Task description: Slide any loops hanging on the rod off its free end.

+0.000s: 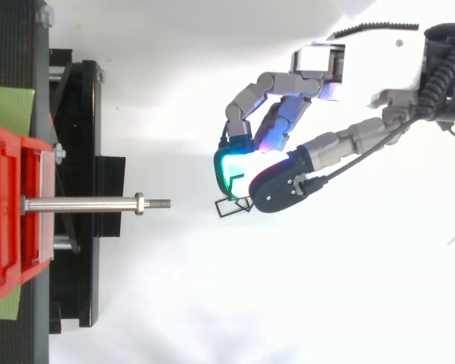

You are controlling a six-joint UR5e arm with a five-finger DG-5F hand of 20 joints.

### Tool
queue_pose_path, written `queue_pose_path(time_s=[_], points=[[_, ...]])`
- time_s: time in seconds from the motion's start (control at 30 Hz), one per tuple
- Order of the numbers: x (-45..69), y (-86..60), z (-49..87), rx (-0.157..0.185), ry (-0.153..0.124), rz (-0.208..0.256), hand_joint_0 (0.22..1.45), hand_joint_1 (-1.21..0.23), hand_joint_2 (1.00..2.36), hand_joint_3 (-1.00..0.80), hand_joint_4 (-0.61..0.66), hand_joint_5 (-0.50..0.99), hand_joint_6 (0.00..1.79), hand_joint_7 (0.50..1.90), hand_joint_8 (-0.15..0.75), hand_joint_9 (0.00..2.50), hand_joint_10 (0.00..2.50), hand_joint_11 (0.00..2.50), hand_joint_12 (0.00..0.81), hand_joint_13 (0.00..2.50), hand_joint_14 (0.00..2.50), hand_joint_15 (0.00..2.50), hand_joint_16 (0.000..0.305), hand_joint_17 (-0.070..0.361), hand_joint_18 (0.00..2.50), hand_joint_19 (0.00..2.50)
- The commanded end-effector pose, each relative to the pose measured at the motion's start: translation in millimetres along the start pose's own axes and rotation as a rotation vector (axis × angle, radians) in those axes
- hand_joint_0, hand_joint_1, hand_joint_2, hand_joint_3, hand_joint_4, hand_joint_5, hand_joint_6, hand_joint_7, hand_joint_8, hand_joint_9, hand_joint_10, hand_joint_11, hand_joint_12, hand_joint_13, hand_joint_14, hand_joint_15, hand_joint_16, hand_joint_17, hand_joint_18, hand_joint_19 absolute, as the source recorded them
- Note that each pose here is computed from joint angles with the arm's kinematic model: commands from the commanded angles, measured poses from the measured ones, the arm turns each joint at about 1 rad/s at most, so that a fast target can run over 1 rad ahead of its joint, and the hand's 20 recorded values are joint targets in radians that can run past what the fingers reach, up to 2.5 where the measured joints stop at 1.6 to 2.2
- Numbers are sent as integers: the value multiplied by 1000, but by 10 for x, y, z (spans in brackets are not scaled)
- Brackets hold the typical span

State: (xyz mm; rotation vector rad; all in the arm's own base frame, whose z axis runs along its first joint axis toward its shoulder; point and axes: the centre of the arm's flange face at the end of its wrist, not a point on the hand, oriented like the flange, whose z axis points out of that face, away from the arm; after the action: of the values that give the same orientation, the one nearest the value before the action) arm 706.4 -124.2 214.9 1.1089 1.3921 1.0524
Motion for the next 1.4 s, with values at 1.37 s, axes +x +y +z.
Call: queue_pose_path(time_s=[1.37], points=[[-6,12,11,-15,-6,-11,591,-624,1022,-216,36,-124,892,1044,226,1103,18,538,305,760,21,466,49,110,508,496]])
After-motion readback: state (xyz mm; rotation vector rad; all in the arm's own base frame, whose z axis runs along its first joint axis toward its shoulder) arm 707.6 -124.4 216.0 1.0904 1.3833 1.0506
